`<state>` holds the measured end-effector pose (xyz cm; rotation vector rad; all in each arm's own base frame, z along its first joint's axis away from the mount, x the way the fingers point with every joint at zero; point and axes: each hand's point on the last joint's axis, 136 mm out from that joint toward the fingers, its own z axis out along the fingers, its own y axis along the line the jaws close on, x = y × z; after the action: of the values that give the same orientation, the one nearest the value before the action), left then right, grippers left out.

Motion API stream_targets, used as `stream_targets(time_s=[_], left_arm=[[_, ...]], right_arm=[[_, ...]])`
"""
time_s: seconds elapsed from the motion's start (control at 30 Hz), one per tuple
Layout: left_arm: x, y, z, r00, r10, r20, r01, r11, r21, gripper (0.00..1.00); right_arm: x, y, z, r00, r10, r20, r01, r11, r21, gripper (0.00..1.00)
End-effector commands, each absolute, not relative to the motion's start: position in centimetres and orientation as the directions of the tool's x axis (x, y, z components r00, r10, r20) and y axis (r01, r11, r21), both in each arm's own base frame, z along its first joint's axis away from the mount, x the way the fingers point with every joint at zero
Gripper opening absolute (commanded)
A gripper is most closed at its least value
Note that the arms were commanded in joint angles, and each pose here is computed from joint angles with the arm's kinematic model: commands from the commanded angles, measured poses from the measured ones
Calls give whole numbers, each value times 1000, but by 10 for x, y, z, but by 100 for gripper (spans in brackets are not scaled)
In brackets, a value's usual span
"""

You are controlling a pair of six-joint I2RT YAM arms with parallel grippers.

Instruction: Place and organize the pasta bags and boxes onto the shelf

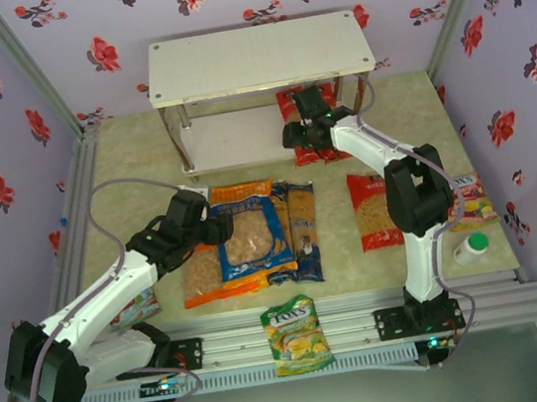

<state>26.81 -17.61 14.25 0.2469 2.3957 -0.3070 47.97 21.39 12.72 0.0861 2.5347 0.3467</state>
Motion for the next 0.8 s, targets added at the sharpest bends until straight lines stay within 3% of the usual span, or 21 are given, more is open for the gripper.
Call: stream_targets(time_s=[0.0,0.23,0.43,0.67,0.77], left_arm=[[263,-171,142,-743,96,-662,258,954,-151,76],[258,-168,132,-762,96,-640,246,958,-150,75],[250,-167,111,-798,55,-600,208,960,-188,80],[249,-186,94,-816,7,-579,222,927,-301,68],[252,-192,91,-817,-4,-576,225,918,-325,69]], right_arm=[[473,219,121,-847,141,-512,-11,959,283,67],[470,194,172,-745,140,-652,-12,975,223,71],[436,182,204,-727,56,-684,-57,988,141,73],[387,186,215,-724,-24,-689,-113,990,85,73],[372,187,218,-721,-25,-692,-126,987,96,74]])
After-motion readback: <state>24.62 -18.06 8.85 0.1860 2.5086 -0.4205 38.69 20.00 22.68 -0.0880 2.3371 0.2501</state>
